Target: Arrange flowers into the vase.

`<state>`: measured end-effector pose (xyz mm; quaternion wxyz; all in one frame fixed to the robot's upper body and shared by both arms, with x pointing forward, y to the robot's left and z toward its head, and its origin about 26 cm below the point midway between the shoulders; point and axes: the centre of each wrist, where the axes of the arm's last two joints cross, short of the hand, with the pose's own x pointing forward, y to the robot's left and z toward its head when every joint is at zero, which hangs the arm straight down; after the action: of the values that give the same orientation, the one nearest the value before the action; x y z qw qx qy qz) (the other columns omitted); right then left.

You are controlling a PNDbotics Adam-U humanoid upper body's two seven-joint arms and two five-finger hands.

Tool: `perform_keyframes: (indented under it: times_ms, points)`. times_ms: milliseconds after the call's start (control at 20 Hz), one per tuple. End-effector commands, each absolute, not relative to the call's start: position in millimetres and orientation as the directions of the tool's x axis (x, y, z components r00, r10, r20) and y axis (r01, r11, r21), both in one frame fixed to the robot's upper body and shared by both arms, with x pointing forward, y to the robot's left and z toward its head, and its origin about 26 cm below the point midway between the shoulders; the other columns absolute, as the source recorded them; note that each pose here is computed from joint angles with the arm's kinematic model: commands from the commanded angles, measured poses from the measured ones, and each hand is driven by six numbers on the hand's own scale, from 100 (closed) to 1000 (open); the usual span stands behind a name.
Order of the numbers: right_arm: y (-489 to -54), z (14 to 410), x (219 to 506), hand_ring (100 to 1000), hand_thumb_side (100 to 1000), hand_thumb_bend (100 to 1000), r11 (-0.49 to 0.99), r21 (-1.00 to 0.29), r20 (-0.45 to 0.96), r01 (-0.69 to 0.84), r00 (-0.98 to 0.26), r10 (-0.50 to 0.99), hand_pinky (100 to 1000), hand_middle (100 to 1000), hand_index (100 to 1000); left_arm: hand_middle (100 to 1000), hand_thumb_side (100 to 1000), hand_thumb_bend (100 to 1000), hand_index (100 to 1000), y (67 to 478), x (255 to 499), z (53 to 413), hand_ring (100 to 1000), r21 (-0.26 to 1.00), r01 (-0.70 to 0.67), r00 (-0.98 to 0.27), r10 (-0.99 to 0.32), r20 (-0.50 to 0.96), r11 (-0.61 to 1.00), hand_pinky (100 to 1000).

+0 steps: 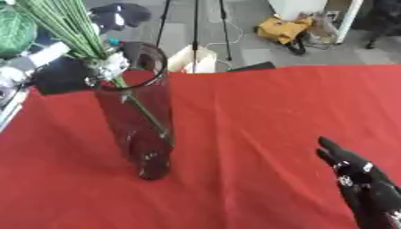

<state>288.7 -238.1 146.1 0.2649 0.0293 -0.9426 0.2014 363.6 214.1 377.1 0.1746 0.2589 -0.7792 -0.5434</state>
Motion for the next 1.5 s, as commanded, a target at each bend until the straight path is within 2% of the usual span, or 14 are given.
perform_keyframes:
  times_ms: [50,700,1500]
  points:
    - [-237,152,288,1000,1000,100,0.915,-0.372,0.497,-0.157,-0.866,0.054,979,105,887,973,1000,100,1000,226,358,392,950,0.929,-0.266,-0.779,-0.625,-0.052,0.255,952]
    - [-237,151,288,1000,1000,100,0.914,-0.374,0.501,-0.160,-0.864,0.054,980,104,888,987,1000,100,1000,233,358,397,958,0.935,-0.262,-0.770,-0.636,-0.055,0.237,973]
    - [-238,152,288,1000,1000,100,0.917,-0.365,0.514,-0.163,-0.856,0.052,983,100,890,1000,983,100,1000,242,363,395,989,0.967,-0.168,-0.793,-0.609,-0.016,0.194,1000]
